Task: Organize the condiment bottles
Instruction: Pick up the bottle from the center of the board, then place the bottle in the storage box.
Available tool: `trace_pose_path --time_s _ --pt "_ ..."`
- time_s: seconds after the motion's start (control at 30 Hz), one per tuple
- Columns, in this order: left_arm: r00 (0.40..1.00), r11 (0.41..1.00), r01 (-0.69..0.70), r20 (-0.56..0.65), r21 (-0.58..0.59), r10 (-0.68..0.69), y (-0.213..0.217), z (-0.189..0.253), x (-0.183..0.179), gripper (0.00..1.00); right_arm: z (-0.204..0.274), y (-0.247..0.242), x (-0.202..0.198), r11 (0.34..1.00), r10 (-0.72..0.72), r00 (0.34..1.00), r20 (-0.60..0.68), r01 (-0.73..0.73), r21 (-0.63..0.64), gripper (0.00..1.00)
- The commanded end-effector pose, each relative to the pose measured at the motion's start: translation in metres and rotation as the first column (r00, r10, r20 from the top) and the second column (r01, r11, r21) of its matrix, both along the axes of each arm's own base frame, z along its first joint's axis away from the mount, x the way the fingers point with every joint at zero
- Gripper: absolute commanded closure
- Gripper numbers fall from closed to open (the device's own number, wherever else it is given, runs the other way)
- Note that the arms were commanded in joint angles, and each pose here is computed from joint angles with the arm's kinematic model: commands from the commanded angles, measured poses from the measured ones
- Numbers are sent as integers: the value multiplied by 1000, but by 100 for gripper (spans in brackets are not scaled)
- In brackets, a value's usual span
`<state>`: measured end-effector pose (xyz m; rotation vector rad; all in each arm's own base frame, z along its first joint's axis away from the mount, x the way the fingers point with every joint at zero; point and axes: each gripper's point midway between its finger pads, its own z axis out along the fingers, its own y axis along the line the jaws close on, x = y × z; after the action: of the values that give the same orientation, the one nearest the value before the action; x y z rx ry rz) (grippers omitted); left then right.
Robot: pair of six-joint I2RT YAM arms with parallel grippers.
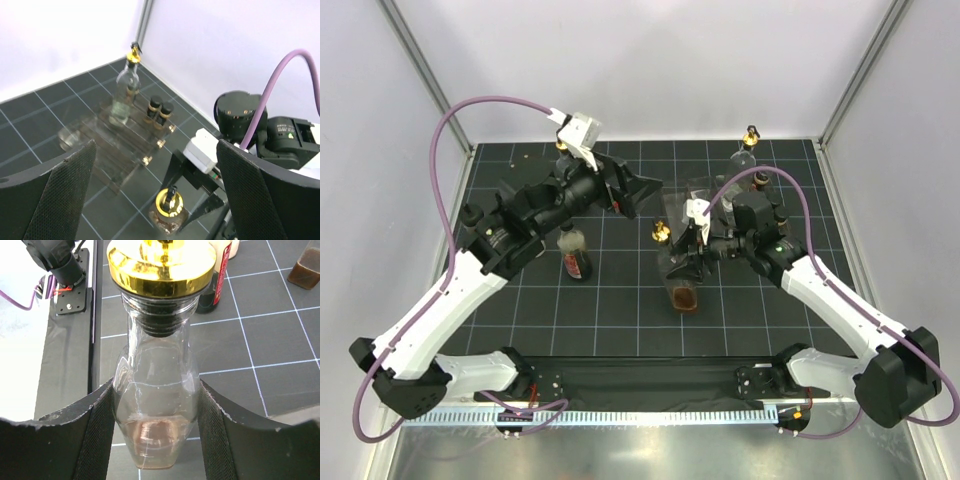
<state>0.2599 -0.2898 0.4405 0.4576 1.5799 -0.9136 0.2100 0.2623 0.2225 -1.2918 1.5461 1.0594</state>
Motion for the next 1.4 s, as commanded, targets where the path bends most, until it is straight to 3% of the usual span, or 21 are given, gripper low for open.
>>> trace_pose_path --time_s 0.0,0.37,0.9,1.1,1.37 --pt "995 999 -42 92 -20 44 15 35 -1 0 23 0 0 999 17 994 110 -22 46 96" --pt "979 992 -123 163 4 121 37 52 1 0 19 -5 -2 1000 15 992 124 -18 24 96" --pt "922 934 -345 220 90 319 88 33 10 0 22 -31 3 998 -63 989 135 65 -9 96" --pt "904 912 -393 232 117 360 105 18 5 0 34 -55 17 987 -160 974 158 163 -2 96" --pt "904 883 -414 212 220 371 114 -40 6 0 64 -103 50 925 -376 905 200 378 30 96"
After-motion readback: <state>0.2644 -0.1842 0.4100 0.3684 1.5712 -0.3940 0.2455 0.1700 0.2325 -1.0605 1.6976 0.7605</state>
